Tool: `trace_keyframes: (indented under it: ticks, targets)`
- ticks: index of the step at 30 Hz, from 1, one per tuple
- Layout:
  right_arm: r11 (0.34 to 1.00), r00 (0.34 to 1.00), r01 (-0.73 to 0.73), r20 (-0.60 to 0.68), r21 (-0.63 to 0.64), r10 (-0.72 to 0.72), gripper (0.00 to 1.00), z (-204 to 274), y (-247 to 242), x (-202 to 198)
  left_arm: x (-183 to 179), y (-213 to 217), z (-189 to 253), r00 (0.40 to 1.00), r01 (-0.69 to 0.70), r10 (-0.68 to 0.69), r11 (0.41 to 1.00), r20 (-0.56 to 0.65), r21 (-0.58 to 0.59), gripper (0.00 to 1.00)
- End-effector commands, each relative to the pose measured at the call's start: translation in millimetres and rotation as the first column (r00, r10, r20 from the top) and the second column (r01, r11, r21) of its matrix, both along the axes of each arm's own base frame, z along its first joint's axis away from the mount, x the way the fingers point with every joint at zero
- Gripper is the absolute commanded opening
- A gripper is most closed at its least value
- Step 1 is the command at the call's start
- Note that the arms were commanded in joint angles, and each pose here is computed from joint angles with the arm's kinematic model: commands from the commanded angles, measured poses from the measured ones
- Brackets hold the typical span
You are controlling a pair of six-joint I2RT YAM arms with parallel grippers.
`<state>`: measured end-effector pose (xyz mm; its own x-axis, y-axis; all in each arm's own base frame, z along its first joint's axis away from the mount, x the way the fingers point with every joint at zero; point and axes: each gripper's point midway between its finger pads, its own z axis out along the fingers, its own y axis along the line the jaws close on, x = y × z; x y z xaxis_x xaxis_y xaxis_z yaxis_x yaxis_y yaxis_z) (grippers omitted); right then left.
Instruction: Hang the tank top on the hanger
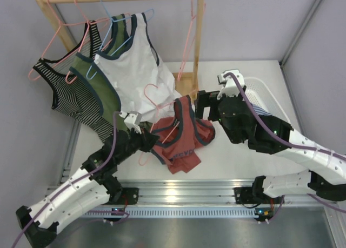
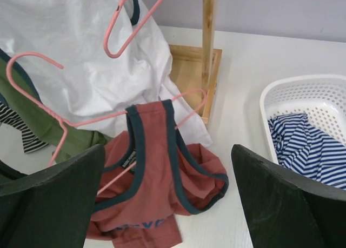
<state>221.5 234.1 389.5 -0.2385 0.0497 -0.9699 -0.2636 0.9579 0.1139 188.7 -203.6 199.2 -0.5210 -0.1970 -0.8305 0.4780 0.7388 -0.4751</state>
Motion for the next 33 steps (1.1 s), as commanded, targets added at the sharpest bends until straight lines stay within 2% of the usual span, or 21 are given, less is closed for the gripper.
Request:
trace_keyframes:
  ticks: [1, 6, 7, 12, 16, 18, 25, 29, 33]
  targets:
    - [0.998, 0.999, 0.036, 0.032, 0.043, -0.037, 1.0, 22, -16, -4, 22, 22, 50, 0.979, -0.169, 0.176, 0.983, 0.105, -0.068, 0.0]
    - [0.998, 0.998, 0.049, 0.032, 0.05, -0.051, 1.0, 25, -25, -6, 31, 38, 70, 0.952, -0.272, 0.28, 0.959, 0.12, -0.075, 0.0]
    - [0.997, 0.998, 0.051, 0.03, 0.052, -0.053, 1.0, 25, -27, -6, 33, 41, 85, 0.945, -0.288, 0.298, 0.953, 0.137, -0.092, 0.0]
    - [0.996, 0.998, 0.056, 0.029, 0.063, -0.058, 1.0, 28, -33, -8, 46, 61, 115, 0.904, -0.399, 0.395, 0.917, 0.166, -0.01, 0.0]
    - [0.996, 0.998, 0.057, 0.026, 0.067, -0.059, 1.0, 30, -36, -9, 51, 76, 150, 0.867, -0.471, 0.462, 0.882, 0.188, 0.003, 0.0]
    - [0.996, 0.998, 0.058, 0.026, 0.07, -0.06, 1.0, 32, -38, -10, 54, 81, 152, 0.855, -0.498, 0.481, 0.866, 0.193, 0.052, 0.0]
    - [0.996, 0.998, 0.054, 0.025, 0.072, -0.056, 1.0, 36, -39, -12, 68, 84, 209, 0.823, -0.529, 0.49, 0.845, 0.288, 0.075, 0.0]
    - [0.996, 0.998, 0.051, 0.022, 0.066, -0.053, 1.0, 34, -37, -11, 90, 73, 221, 0.819, -0.536, 0.475, 0.833, 0.321, 0.138, 0.0]
    - [0.997, 0.999, 0.043, 0.017, 0.069, -0.045, 1.0, 33, -35, -11, 108, 76, 239, 0.805, -0.553, 0.485, 0.823, 0.341, 0.135, 0.0]
